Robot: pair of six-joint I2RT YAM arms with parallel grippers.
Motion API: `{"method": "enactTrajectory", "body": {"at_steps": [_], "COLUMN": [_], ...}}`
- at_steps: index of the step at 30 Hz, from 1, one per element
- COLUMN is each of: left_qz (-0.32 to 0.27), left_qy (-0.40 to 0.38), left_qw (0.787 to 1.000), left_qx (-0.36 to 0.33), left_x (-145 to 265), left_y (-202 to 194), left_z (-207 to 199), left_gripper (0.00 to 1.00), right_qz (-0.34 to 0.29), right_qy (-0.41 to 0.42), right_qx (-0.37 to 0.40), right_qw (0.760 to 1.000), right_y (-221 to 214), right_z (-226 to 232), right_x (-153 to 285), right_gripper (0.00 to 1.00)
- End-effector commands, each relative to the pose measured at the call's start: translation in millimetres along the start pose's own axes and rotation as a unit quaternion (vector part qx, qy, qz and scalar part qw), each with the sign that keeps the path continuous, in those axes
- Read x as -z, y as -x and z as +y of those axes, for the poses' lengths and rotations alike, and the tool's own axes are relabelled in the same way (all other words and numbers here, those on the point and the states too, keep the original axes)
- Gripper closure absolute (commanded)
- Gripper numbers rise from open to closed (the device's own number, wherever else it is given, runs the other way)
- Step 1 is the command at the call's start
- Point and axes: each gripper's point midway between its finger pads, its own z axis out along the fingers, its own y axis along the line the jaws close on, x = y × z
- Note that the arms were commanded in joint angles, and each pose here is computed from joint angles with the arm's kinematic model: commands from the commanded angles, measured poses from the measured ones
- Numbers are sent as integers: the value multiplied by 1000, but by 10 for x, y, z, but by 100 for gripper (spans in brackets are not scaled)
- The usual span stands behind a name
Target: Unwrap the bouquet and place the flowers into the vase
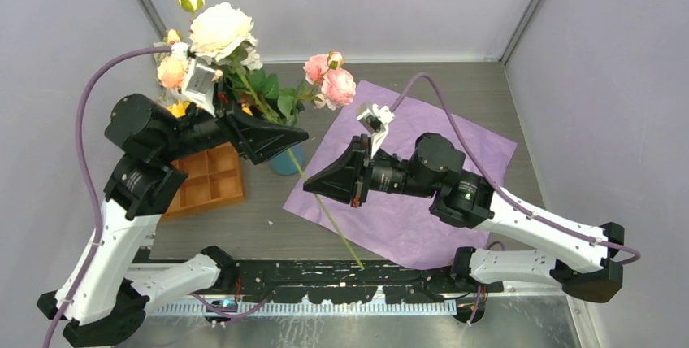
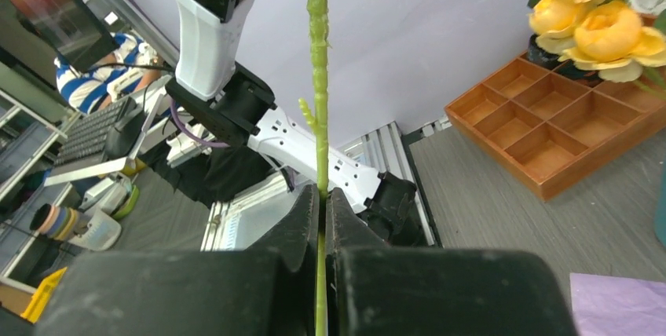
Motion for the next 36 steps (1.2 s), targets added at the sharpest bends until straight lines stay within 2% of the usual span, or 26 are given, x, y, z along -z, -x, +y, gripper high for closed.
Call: {"method": "enactTrajectory", "body": {"at_steps": [1,4,10,16,18,19,22,25,26,31,36], "left_qz": [-43,-56,-76,-92,-92,-92,-97,-99,-99,-87,-62], "left_qy": [10,23,49,89,105,113,143,188,203,301,424], "left_qw": [997,996,993,988,986,985,980,972,968,943,896], "left_qx": [-58,-69,-82,-91,-89,-90,-93,-101,-106,-115,-118], "left_x": [119,208,339,426,426,434,472,567,601,769,962], "left_y": [260,331,410,502,512,518,552,611,646,751,748], "left_z": [-113,-161,-188,-120,-56,-33,60,165,192,477,935], "left_gripper": [40,46,78,87,89,90,92,93,93,94,95], "right_qz": [-30,-29,-29,-31,-37,-40,-48,-59,-65,-97,-138], "right_qy": [15,11,-2,-27,-41,-48,-67,-91,-100,-160,-203], "right_qx": [25,21,21,18,18,19,25,32,36,53,60], "right_qw": [999,999,999,999,998,998,996,994,992,981,968], "right_y": [159,111,77,60,80,92,130,160,184,284,409], "right_z": [136,111,41,-72,-118,-137,-190,-262,-282,-436,-509], "right_x": [-65,-99,-132,-159,-152,-140,-85,22,68,384,752], "right_gripper": [99,99,99,99,89,79,40,15,10,4,1]}}
